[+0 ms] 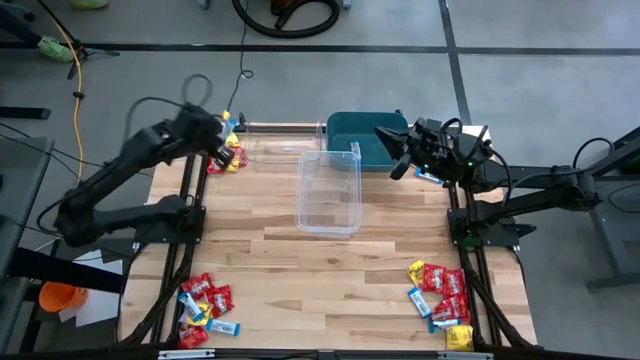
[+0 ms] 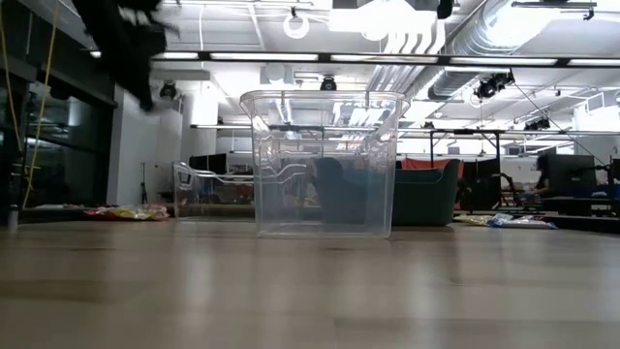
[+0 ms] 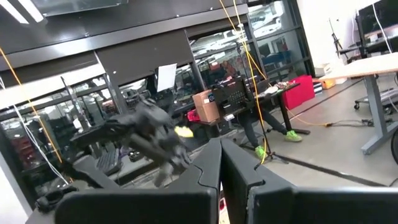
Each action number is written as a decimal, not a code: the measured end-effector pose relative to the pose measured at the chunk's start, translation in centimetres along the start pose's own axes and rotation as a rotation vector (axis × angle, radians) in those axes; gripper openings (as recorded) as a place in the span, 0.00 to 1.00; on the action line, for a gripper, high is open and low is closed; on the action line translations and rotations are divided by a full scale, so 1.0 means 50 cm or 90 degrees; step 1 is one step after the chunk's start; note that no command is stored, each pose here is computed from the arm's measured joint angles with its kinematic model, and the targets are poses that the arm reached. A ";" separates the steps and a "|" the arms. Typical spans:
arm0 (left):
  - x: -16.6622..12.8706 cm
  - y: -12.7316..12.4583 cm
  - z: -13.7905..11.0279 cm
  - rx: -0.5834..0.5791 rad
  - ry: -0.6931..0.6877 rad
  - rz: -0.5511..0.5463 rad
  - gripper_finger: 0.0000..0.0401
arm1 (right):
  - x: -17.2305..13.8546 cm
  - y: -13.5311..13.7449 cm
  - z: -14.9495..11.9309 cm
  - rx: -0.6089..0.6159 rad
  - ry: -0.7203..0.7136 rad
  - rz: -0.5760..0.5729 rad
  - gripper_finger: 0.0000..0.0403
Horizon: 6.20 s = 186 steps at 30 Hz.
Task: Sort candy
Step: Put the white chocolate into the blue bin
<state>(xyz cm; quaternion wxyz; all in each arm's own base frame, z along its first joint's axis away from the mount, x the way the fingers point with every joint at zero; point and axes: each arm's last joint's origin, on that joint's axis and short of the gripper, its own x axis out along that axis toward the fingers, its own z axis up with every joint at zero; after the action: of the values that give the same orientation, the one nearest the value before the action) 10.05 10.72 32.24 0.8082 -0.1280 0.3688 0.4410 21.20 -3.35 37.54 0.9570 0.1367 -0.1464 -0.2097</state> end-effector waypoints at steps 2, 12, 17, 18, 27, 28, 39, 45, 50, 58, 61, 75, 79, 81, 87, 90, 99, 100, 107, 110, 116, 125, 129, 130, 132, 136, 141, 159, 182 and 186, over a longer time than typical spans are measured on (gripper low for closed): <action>-0.037 0.002 0.013 -0.041 -0.093 -0.057 0.00 | 0.000 0.000 0.000 -0.001 0.000 0.000 0.00; -0.115 -0.053 0.070 -0.069 -0.369 -0.319 0.00 | 0.000 0.000 0.000 -0.012 0.002 0.006 0.00; -0.114 -0.126 0.098 0.008 -0.422 -0.430 0.00 | 0.000 0.003 -0.001 -0.024 0.007 0.031 0.00; -0.115 -0.143 0.102 0.024 -0.434 -0.455 0.00 | 0.000 0.003 -0.001 -0.029 0.009 0.037 0.00; -0.106 -0.276 0.122 0.076 -0.501 -0.575 0.00 | -0.001 0.008 -0.002 -0.039 0.020 0.089 0.00; -0.101 -0.286 0.123 0.079 -0.497 -0.579 0.00 | -0.001 0.008 -0.002 -0.039 0.021 0.093 0.00; -0.079 -0.316 0.129 0.072 -0.499 -0.580 0.00 | -0.001 0.009 -0.002 -0.039 0.024 0.105 0.00; -0.032 -0.363 0.145 0.071 -0.525 -0.577 0.00 | -0.003 0.013 0.005 -0.044 0.006 0.138 0.00; 0.059 -0.416 0.170 0.070 -0.520 -0.544 0.00 | -0.015 0.013 0.020 -0.040 -0.011 0.145 0.00; 0.203 -0.464 0.271 0.166 -0.433 -0.451 0.00 | -0.030 0.012 0.038 -0.035 -0.033 0.148 0.00; 0.259 -0.473 0.300 0.162 -0.390 -0.416 0.02 | -0.030 0.011 0.038 -0.035 -0.031 0.147 0.00; 0.390 -0.464 0.307 0.163 -0.255 -0.324 0.31 | -0.030 0.011 0.035 -0.066 -0.027 0.144 0.00; 0.364 -0.453 0.314 0.160 -0.255 -0.311 0.41 | -0.030 0.009 0.036 -0.065 -0.030 0.125 0.00; 0.330 -0.438 0.323 0.154 -0.252 -0.312 0.45 | -0.030 0.007 0.036 -0.064 -0.033 0.102 0.00; 0.201 -0.361 0.335 0.139 -0.214 -0.343 0.49 | -0.028 -0.001 0.032 -0.073 -0.026 0.050 0.04; 0.136 -0.327 0.317 0.123 -0.228 -0.387 0.49 | -0.026 -0.007 0.026 -0.078 -0.004 0.038 0.11; 0.000 -0.263 0.145 -0.002 -0.426 -0.533 0.49 | -0.024 -0.011 0.017 -0.070 0.030 0.049 0.29; -0.009 -0.259 0.123 -0.023 -0.451 -0.558 0.49 | -0.024 -0.010 0.016 -0.064 0.034 0.057 0.30; -0.034 -0.245 0.024 -0.080 -0.539 -0.633 0.49 | -0.015 -0.007 -0.007 -0.025 0.092 0.100 0.30; -0.038 -0.242 0.014 -0.032 -0.567 -0.616 0.49 | -0.012 -0.008 -0.014 -0.018 0.107 0.100 0.30; -0.046 -0.238 0.015 -0.025 -0.585 -0.614 0.49 | -0.013 -0.009 -0.016 -0.003 0.118 0.090 0.30; -0.044 -0.238 0.014 -0.026 -0.581 -0.609 0.49 | -0.030 -0.073 0.026 -0.093 0.366 -0.300 0.30; -0.043 -0.238 0.014 -0.030 -0.579 -0.600 0.49 | -0.064 -0.121 0.054 -0.050 0.438 -0.531 0.30; -0.042 -0.238 0.014 -0.029 -0.576 -0.598 0.49 | -0.075 -0.135 0.050 -0.036 0.466 -0.581 0.30; -0.040 -0.238 0.013 -0.027 -0.571 -0.595 0.49 | -0.101 -0.161 0.034 -0.015 0.528 -0.663 0.30; -0.036 -0.234 0.015 -0.030 -0.570 -0.586 0.49 | -0.143 -0.202 -0.031 0.057 0.635 -0.719 0.30; -0.033 -0.230 0.018 -0.034 -0.572 -0.577 0.49 | -0.160 -0.255 -0.121 0.120 0.713 -0.681 0.30; -0.033 -0.229 0.019 -0.048 -0.565 -0.583 0.49 | -0.126 -0.383 -0.268 -0.066 1.060 -0.543 0.30; -0.037 -0.228 0.022 -0.054 -0.580 -0.587 0.49 | -0.103 -0.438 -0.355 -0.199 1.175 -0.521 0.30; -0.037 -0.228 0.022 -0.054 -0.581 -0.587 0.49 | -0.102 -0.440 -0.358 -0.217 1.194 -0.482 0.30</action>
<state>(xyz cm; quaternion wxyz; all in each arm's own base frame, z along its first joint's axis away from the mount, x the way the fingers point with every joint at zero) 19.14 3.57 32.95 0.9843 -0.1047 -0.1217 0.0731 14.88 -16.74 12.82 0.5639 0.1453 0.7454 -0.3244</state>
